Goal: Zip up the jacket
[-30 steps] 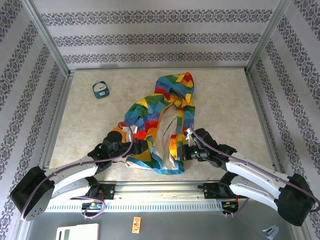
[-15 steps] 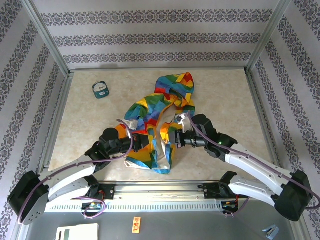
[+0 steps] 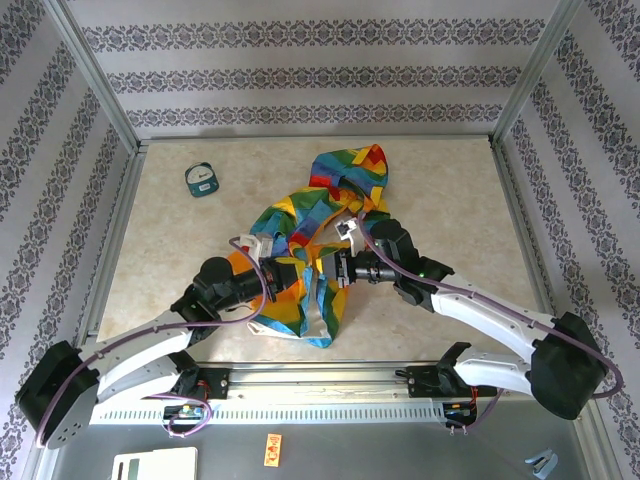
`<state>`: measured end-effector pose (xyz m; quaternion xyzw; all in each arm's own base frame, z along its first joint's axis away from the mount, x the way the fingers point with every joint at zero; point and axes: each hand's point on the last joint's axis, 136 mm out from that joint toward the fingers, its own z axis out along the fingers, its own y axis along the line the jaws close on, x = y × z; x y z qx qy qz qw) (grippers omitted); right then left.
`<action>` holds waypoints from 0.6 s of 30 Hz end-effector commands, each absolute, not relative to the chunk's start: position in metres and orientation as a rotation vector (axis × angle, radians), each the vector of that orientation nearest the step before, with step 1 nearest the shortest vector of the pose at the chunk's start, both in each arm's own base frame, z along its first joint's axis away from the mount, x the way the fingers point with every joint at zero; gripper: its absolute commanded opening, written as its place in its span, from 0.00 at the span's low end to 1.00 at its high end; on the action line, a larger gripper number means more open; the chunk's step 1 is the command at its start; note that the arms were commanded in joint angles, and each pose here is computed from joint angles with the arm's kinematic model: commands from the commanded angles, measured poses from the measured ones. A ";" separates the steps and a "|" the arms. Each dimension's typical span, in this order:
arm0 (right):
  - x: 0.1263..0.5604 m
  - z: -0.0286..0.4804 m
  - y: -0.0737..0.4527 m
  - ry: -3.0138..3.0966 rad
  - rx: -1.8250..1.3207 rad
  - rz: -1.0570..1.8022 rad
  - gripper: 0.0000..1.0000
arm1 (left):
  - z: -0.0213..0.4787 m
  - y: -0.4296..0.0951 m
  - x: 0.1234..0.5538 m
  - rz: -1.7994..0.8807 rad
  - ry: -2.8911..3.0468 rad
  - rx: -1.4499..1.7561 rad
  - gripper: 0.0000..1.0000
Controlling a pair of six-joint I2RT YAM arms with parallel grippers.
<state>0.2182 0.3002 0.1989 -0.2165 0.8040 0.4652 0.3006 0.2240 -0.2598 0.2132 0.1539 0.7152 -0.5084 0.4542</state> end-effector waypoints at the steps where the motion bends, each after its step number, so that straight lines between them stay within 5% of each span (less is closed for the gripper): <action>1: 0.225 0.231 0.309 1.989 -0.629 1.274 0.00 | 0.230 -0.263 0.226 -1.271 1.645 0.429 0.00; 18: 0.225 0.234 0.310 1.951 -0.638 1.303 0.00 | 0.212 -0.277 0.227 -1.386 1.589 0.433 0.00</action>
